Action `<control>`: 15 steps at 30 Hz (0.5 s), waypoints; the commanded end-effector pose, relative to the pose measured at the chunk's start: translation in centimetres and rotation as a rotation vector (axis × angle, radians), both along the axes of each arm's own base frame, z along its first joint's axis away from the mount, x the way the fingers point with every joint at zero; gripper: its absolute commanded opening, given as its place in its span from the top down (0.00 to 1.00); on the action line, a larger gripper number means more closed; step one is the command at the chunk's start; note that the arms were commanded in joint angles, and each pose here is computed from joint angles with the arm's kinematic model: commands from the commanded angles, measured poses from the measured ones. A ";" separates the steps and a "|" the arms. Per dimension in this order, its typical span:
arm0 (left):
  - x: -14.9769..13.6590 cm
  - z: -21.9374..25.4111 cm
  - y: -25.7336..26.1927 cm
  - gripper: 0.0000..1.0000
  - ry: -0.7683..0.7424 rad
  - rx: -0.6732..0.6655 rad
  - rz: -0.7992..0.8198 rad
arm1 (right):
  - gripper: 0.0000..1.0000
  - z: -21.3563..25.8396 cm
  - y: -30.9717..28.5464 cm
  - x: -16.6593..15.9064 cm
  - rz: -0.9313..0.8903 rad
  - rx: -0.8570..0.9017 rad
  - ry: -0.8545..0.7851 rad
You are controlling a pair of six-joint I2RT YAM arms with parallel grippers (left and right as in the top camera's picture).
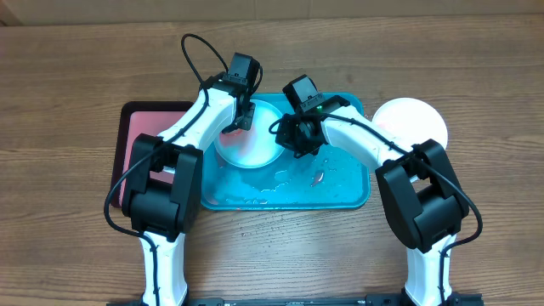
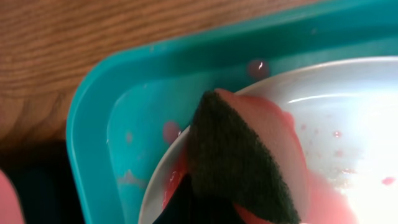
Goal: Clean dirty plates on tray and stack at the side
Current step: 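Scrub the light-blue plate with the sponge in the left gripper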
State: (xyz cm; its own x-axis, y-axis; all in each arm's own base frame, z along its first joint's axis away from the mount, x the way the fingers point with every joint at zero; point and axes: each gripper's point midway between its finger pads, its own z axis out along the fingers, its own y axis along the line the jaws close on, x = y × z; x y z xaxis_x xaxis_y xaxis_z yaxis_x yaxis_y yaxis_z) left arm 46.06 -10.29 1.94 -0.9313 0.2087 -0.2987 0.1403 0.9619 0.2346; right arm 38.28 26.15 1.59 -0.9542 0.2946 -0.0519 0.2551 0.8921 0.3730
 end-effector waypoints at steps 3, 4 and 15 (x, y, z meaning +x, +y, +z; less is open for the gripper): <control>-1.9 -2.3 -2.6 0.96 0.136 -0.139 -0.169 | 0.96 -0.2 -0.2 -0.3 0.011 -0.007 0.008; -2.5 -2.3 -4.4 0.96 0.162 -0.223 -0.244 | 0.96 -0.2 -0.2 -0.3 0.014 -0.007 0.007; -9.8 -0.8 -10.5 0.96 0.395 -0.573 -0.627 | 0.96 -0.1 0.0 -0.4 0.020 -0.001 0.009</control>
